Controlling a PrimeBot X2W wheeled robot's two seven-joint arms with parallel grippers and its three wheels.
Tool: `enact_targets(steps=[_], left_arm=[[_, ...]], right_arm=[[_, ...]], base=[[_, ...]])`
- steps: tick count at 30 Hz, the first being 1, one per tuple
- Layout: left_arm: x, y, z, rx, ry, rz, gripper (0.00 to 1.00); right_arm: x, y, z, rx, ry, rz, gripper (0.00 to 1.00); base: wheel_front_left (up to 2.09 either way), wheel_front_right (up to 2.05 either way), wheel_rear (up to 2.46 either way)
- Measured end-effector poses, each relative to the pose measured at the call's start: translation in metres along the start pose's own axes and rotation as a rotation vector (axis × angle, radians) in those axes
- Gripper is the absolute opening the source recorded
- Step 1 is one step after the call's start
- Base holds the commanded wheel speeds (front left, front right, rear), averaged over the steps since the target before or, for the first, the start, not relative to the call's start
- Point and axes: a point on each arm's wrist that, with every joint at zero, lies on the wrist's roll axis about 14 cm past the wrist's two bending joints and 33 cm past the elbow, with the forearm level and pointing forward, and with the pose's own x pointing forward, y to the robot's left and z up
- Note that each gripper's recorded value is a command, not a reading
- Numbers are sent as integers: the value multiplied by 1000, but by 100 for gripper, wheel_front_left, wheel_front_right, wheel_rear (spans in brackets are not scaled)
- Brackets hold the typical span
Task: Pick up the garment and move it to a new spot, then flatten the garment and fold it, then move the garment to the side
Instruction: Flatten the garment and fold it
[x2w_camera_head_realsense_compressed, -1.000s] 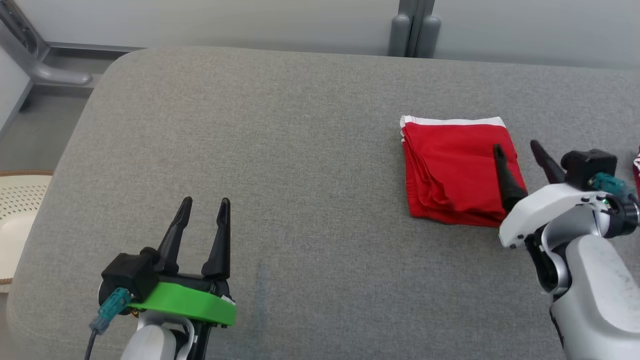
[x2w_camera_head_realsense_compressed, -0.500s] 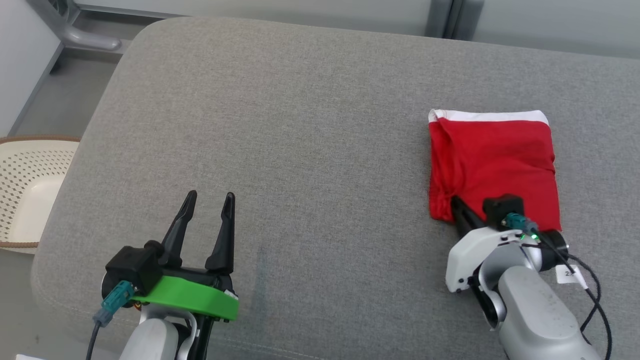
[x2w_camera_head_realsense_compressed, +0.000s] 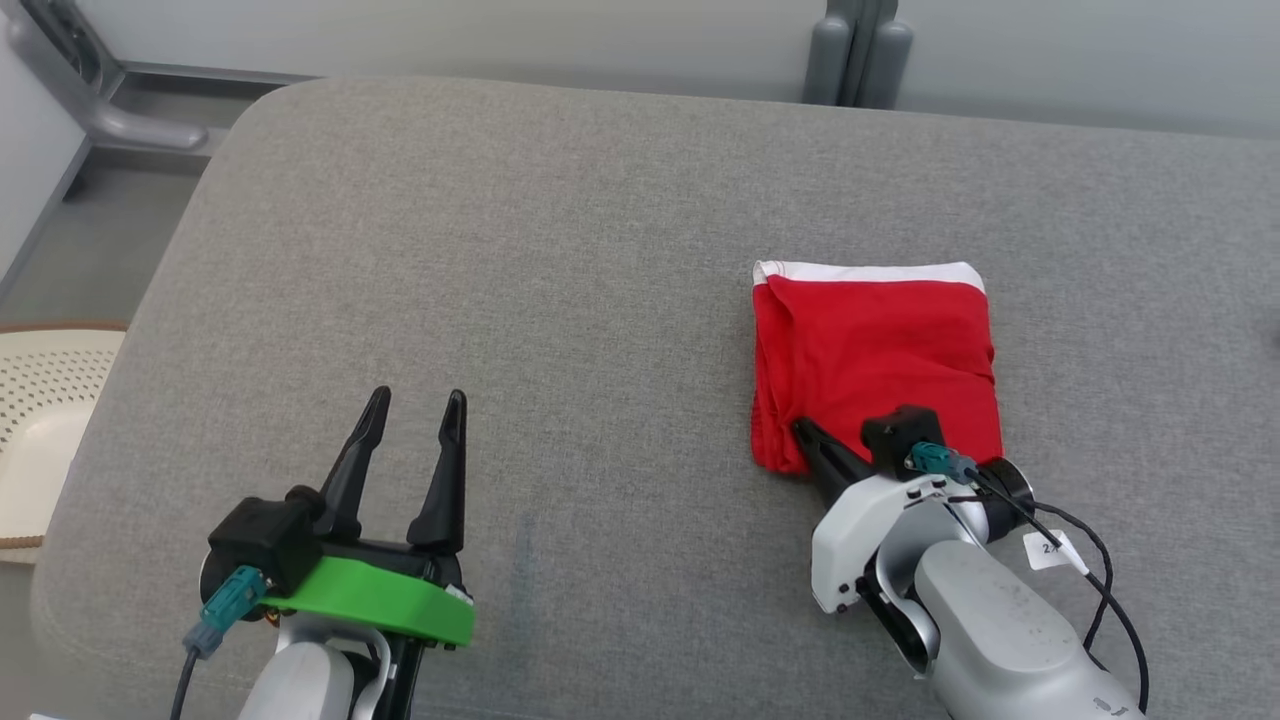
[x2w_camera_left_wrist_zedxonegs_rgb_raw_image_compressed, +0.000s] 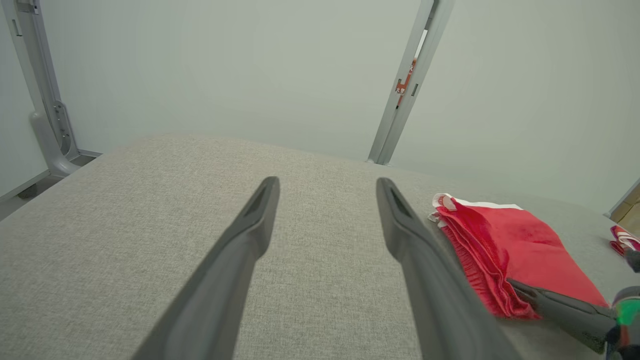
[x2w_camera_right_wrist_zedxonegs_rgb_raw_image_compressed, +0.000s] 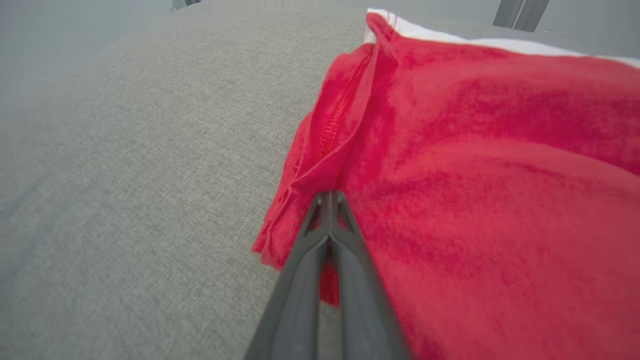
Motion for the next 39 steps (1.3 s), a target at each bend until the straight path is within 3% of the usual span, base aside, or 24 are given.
enact_targets(steps=[8, 15, 16, 17, 20, 29, 39], left_arm=[[-1, -10, 3, -2, -9, -34, 100], [-8, -7, 4, 2, -11, -25, 100], [-9, -5, 5, 2, -12, -21, 100], [-11, -4, 6, 2, -14, -15, 100], [-16, 2, 8, 1, -22, 4, 100], [-15, 9, 18, 9, -58, 22, 100], [-5, -1, 24, 47, -82, -10, 100]], right_arm=[[-6, 20, 12, -52, -23, 56, 0], [-12, 68, 5, -19, 17, 187, 0], [-12, 73, 11, -7, 0, 199, 34], [-13, 74, 17, 6, -19, 202, 100], [-16, 60, 47, 54, -137, 161, 100], [-74, -51, 102, 69, -412, -164, 100], [-156, -122, 106, 44, -456, -477, 100]], base=[[0, 0, 0], [0, 0, 0], [0, 0, 0], [0, 0, 0], [0, 0, 0], [0, 0, 0], [0, 0, 0]])
